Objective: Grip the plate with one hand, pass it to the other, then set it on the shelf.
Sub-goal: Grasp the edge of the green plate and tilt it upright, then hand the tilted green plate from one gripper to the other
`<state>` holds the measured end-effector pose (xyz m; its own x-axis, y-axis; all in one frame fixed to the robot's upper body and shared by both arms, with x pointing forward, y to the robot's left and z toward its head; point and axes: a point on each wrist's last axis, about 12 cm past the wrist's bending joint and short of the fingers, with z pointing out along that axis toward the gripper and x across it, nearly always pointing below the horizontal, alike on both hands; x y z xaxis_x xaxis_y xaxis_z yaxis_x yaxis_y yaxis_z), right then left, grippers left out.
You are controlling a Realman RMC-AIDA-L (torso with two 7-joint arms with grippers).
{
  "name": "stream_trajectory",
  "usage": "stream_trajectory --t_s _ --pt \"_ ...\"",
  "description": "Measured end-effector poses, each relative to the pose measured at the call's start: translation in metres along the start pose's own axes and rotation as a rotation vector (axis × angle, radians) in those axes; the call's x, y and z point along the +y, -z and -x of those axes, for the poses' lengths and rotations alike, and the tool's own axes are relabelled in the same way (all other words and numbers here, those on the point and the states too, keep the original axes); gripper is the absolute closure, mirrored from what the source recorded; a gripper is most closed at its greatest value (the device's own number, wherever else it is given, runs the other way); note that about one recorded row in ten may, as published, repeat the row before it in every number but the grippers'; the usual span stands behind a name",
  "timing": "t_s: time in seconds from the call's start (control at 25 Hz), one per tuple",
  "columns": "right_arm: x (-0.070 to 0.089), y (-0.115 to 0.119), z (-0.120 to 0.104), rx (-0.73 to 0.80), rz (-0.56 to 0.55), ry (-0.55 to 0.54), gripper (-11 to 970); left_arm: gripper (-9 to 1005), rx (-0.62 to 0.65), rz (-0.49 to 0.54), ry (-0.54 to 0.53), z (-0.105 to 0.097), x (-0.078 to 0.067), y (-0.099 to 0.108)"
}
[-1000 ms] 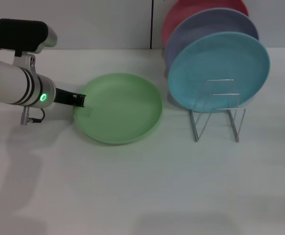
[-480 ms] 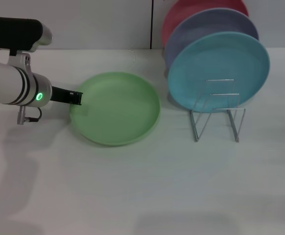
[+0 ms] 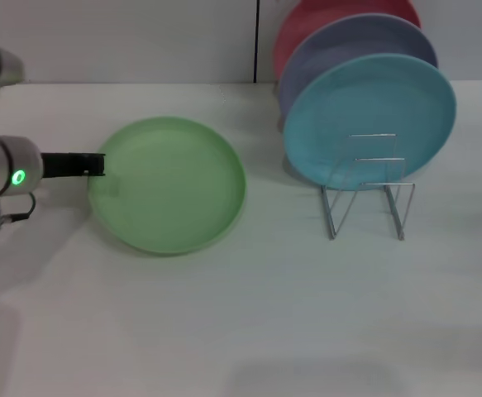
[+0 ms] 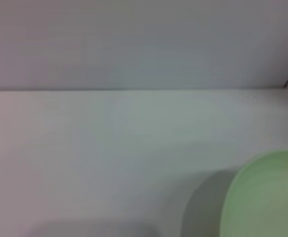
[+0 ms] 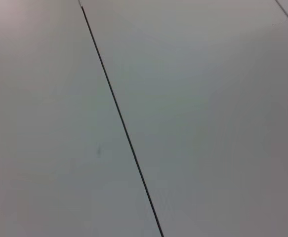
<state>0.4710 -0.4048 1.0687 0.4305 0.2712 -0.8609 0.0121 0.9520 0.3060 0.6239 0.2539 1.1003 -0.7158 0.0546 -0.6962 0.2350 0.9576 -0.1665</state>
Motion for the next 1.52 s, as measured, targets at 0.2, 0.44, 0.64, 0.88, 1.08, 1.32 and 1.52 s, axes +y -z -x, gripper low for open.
stream_trajectory --t_s 0.2,0.44,0.64,0.88,1.08,1.32,1.52 --pt "0.002 -0.002 -0.001 0.006 0.011 -0.003 233 956 -0.086 -0.073 0.080 -0.016 0.014 0.014" --pt "0.004 -0.003 -0.003 0.015 0.022 -0.007 232 955 -0.201 -0.146 0.180 -0.032 0.032 0.029" --pt "0.007 -0.004 -0.005 0.028 0.044 -0.011 232 955 -0.331 -0.185 0.249 -0.052 0.047 0.040" --pt "0.010 -0.004 -0.006 0.030 0.062 -0.013 233 956 -0.524 -0.263 0.290 -0.091 0.051 0.040" --pt "0.013 -0.006 -0.007 0.037 0.079 -0.015 232 956 -0.664 -0.269 0.236 -0.109 0.047 0.040" --pt "0.015 -0.007 -0.009 0.050 0.091 -0.013 232 955 -0.787 -0.215 0.150 -0.119 0.042 0.040" --pt "0.019 -0.007 -0.012 0.065 0.118 -0.017 232 958 -0.829 -0.156 0.000 -0.123 0.035 0.037"
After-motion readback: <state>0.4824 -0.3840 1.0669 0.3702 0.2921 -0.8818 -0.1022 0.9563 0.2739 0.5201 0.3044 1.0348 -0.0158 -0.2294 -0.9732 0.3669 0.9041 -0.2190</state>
